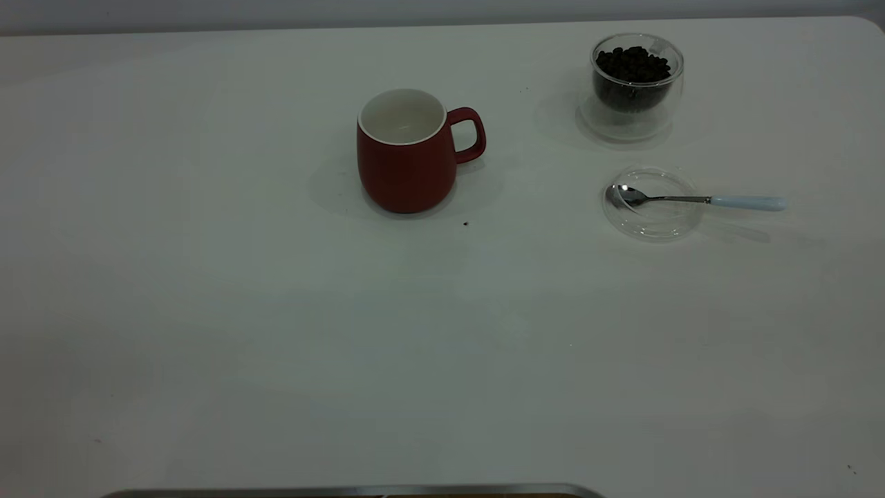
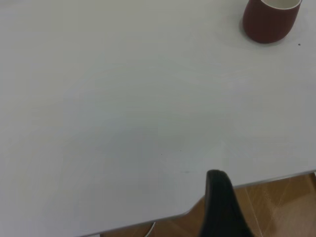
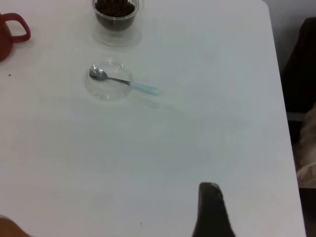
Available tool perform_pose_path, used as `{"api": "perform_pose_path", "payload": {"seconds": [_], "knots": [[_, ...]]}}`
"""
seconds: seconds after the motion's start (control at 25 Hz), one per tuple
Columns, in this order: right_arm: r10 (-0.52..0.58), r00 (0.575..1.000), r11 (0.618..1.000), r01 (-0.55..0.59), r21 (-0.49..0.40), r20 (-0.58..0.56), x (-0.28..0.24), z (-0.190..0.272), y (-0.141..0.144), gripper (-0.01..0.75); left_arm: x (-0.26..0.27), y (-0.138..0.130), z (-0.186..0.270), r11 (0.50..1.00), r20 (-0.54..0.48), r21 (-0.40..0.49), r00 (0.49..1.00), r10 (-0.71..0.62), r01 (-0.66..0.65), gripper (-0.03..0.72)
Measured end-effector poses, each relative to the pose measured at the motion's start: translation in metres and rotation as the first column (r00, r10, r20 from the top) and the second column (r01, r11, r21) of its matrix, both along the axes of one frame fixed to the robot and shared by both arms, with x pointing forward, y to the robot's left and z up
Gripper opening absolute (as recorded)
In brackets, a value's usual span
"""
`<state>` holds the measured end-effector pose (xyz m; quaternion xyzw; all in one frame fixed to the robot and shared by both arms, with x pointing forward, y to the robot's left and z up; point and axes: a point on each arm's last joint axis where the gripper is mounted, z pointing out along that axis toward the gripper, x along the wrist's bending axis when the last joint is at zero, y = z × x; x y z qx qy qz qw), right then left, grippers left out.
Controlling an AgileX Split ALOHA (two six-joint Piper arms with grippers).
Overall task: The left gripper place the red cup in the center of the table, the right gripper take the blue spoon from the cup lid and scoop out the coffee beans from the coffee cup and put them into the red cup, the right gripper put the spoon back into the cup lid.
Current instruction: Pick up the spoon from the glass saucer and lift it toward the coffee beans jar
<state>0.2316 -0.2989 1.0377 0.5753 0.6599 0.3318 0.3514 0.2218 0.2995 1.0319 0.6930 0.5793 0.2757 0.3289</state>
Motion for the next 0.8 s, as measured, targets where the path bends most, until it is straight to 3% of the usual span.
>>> {"api": "perform_pose_path", "payload": {"seconds": [0.16,0.4,0.8], "knots": [[0.042,0.999,0.997,-0.042,0.065,-0.001,0.000,0.000,0.006,0.547,0.000,0.000,0.000,1.000,0.000,0.000,1.000,0.000,0.000,0.516],[0.034,0.999,0.996,-0.033,0.083,-0.004,0.008,0.008,0.007,0.514,0.000,0.000,0.000,1.000,-0.001,0.000,1.000,0.000,0.000,0.516],[-0.013,1.000,0.996,0.015,0.085,-0.021,0.133,0.016,0.008,0.505,0.000,0.000,0.000,1.000,-0.002,0.000,1.000,-0.001,0.001,0.516]]}}
